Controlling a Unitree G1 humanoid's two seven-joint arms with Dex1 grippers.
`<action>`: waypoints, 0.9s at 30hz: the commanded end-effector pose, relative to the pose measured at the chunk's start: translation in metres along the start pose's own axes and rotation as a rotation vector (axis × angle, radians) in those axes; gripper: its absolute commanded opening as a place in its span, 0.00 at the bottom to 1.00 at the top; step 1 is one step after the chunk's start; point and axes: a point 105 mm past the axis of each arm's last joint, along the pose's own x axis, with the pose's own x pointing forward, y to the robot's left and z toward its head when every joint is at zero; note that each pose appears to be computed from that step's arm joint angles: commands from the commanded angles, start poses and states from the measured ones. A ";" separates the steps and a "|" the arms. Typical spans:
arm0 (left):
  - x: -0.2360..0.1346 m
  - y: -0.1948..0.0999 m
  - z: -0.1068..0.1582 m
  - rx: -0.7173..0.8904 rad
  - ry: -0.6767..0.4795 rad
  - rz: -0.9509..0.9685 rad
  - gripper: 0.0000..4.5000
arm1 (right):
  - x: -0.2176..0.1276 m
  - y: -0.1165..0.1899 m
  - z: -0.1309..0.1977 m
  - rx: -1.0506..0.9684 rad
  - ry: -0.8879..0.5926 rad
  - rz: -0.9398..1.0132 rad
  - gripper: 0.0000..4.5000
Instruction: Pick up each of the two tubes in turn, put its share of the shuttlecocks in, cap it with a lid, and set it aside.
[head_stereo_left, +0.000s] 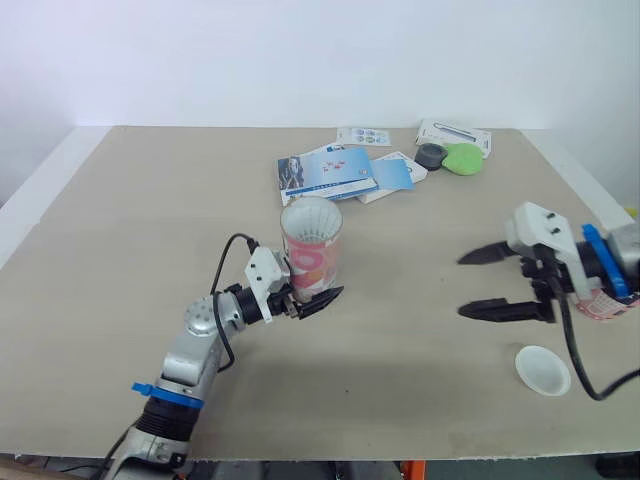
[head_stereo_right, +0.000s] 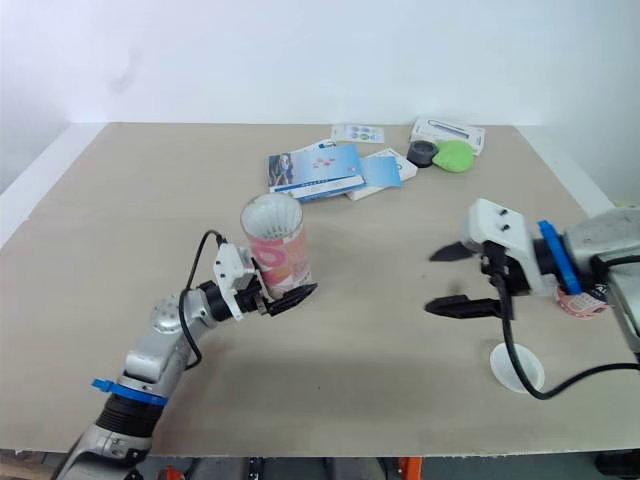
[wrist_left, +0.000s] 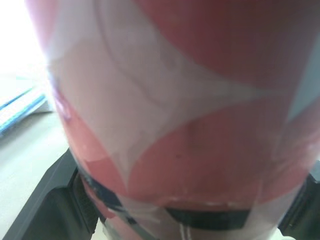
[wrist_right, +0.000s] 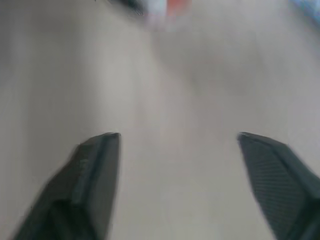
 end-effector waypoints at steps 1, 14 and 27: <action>-0.001 -0.002 -0.007 0.020 -0.011 0.035 0.87 | -0.021 -0.007 -0.026 0.008 0.121 -0.065 0.97; -0.013 -0.007 -0.041 -0.043 0.085 0.045 0.87 | -0.005 -0.013 -0.097 0.103 0.256 -0.118 0.97; -0.009 -0.008 -0.036 -0.035 0.056 0.064 0.87 | 0.013 -0.006 -0.112 0.198 0.232 -0.046 0.12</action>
